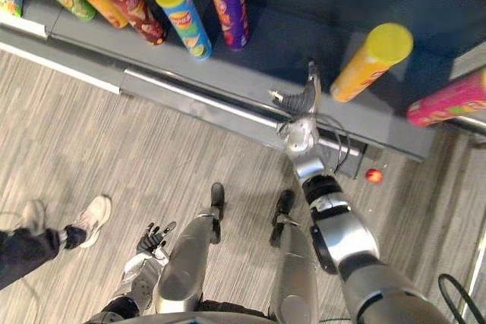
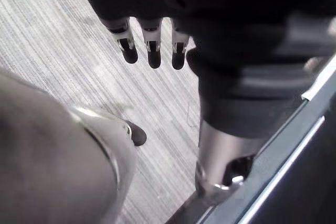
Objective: Put the gum and the chips on the shelf.
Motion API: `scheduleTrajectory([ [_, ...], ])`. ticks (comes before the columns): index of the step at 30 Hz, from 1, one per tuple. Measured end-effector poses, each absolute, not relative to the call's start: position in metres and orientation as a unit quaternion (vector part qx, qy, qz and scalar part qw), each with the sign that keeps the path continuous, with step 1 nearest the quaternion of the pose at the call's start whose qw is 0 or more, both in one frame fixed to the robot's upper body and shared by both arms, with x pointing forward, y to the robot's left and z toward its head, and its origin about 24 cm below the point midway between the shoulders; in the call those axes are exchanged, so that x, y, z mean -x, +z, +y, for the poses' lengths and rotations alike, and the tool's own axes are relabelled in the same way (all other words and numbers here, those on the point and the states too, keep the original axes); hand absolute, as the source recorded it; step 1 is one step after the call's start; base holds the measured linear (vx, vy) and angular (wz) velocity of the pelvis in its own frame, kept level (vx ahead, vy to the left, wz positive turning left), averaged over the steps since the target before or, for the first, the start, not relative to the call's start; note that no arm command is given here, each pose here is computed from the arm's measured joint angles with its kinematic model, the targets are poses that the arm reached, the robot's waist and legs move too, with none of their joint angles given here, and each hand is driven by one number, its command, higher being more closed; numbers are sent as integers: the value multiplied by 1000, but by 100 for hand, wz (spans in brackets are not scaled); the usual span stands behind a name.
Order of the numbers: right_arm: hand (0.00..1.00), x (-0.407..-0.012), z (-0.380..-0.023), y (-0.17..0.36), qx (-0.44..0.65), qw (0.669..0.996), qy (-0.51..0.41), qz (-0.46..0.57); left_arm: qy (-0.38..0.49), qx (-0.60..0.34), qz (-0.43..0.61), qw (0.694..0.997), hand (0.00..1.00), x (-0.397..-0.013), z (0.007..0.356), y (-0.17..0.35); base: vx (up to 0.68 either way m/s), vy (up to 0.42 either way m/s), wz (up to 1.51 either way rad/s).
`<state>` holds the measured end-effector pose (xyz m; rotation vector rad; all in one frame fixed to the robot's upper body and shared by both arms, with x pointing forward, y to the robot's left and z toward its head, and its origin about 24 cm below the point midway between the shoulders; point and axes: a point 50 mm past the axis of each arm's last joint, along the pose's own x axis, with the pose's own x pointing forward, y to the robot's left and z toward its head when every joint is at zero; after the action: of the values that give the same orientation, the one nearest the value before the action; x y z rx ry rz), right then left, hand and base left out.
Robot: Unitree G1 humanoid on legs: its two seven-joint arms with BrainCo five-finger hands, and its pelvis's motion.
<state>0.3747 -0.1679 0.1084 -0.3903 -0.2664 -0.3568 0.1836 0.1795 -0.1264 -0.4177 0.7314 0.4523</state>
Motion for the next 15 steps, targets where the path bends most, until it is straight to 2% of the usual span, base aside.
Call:
scheduleTrajectory([
  [3,0,-356,-163,73,185,968,-144,-89,217,173,363,890,0,-179,189,-128,45,44,-7],
  [7,0,-318,-138,36,174,981,-61,-62,226,159,368,888,0,-172,199,-130,68,55,-24],
  [11,0,-253,-110,-28,171,983,47,48,242,140,399,874,0,-144,212,-140,114,52,-25],
  [15,0,-196,-111,-73,161,969,110,153,239,128,433,859,0,-123,218,-148,108,44,-20],
])
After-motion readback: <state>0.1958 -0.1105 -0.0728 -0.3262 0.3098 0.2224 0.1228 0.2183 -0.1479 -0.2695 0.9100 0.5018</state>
